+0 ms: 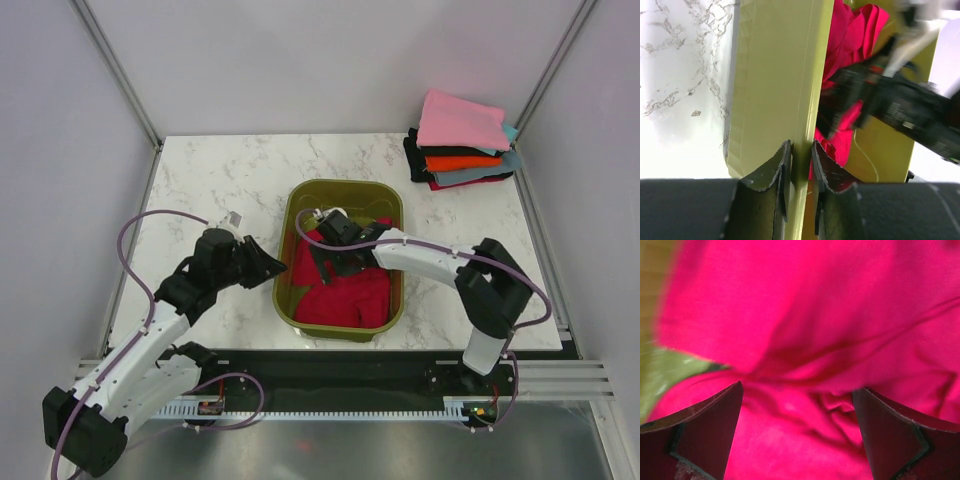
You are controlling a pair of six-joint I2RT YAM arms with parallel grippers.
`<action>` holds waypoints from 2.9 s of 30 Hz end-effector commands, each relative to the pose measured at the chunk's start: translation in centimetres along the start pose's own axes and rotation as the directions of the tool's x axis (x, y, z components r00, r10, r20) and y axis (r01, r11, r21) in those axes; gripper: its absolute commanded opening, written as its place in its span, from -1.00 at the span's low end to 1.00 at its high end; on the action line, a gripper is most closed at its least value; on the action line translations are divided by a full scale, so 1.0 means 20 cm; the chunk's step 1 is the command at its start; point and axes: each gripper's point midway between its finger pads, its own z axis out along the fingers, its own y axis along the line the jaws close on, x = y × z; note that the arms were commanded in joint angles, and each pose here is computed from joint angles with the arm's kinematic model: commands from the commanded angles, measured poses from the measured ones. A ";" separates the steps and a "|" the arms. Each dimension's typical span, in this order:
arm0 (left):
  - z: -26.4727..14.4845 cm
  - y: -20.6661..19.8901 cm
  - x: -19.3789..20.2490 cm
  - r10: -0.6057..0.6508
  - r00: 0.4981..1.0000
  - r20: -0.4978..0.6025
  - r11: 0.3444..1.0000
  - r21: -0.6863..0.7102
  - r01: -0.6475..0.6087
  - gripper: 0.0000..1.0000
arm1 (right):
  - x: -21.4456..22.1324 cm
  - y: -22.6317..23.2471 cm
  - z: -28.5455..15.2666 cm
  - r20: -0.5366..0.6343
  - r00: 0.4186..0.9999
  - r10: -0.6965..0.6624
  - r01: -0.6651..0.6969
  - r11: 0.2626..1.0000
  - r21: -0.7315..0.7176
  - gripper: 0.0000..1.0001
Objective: Fold and stack the t-shirts
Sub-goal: Grab the tshirt from the pile, then move the tshirt to the center of the board
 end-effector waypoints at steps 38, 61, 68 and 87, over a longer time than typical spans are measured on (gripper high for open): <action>-0.04 -0.02 -0.29 0.164 0.975 0.150 0.981 -0.131 -0.145 -0.96 | -0.29 -0.95 -2.27 0.909 0.357 0.214 -0.577 0.816 0.035 -1.00; 0.80 -1.06 0.67 0.075 0.953 -0.295 0.956 0.294 0.016 -0.96 | -0.82 -0.43 -3.40 0.898 -0.256 0.358 0.100 0.934 -0.344 -1.00; 1.05 -1.38 0.80 -0.129 0.943 -0.308 0.912 0.336 0.234 -0.96 | -0.77 -0.46 -3.35 0.895 -0.232 0.381 0.087 0.925 -0.371 -1.00; 0.63 -1.88 0.87 0.265 0.945 -0.192 0.796 0.596 -0.102 0.10 | -0.80 -0.48 -3.27 0.918 -0.185 0.350 0.027 0.936 -0.351 -1.00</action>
